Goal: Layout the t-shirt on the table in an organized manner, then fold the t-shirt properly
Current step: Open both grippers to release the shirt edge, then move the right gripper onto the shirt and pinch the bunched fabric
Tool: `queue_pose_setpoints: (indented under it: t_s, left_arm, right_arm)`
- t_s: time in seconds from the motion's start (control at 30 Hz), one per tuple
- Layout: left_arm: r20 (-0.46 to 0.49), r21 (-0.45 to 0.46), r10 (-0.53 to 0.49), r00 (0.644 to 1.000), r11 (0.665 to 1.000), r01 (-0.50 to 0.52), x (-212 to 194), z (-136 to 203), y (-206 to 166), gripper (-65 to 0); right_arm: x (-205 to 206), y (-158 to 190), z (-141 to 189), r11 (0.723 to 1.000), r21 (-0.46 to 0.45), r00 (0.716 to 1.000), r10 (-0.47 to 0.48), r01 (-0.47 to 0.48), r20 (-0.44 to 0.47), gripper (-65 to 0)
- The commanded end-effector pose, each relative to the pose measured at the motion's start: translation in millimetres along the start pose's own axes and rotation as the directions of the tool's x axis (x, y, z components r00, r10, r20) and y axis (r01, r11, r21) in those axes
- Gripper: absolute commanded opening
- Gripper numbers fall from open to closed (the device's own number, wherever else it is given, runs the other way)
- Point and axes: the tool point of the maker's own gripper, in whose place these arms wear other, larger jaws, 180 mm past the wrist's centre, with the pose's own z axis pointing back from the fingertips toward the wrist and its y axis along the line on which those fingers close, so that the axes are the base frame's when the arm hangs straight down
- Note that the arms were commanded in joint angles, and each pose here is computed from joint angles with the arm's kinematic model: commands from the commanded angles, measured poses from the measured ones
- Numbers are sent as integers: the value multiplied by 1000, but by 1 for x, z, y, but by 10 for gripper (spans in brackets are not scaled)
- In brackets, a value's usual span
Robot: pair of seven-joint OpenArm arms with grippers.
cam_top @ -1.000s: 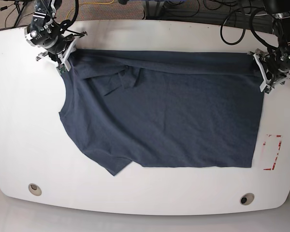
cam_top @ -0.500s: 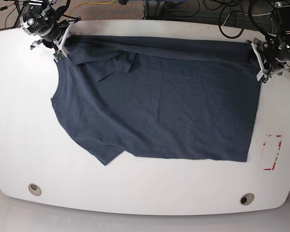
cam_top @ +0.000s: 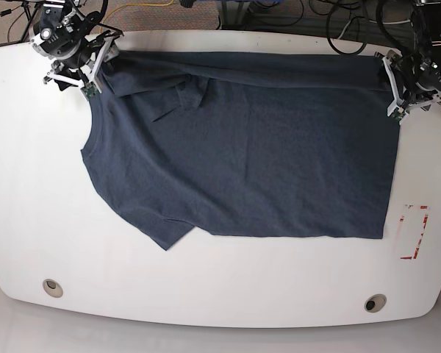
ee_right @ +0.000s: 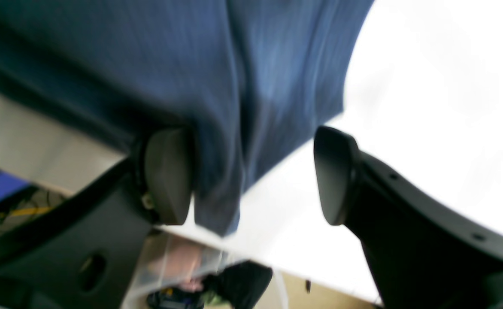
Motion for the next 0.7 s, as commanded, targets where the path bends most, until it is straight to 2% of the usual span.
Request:
queue_pose_setpoints:
  t_s: [0.0,0.13,0.27,0.37,0.5,0.67]
  left_arm:
    - [25,44,-37,999,998,36,13,13,9,-283]
    - [48,85,-50,998,995,46,30,23,20,-283]
    - [57,109,-51,997,993,44,38,27,28,-283]
    - [72,121,-50,996,992,41,45,29,32,-283]
    - [89,133,-50,995,990,38,52,31,37,-283]
    - [90,141,-53,995,989,40,54,33,40,-283]
  right_arm:
    - [13,-9,4,1000,-26,999,15,-14,39,-262]
    - [29,-11,2,1000,-31,997,2,1,82,-284]
    - [54,-9,1,999,2,985,-35,36,171,-293]
    - [72,-5,3,997,42,969,-68,59,238,-292]
    - [101,-1,8,990,111,934,-115,82,340,-292]
    - [116,13,11,979,184,908,-157,90,390,-292]
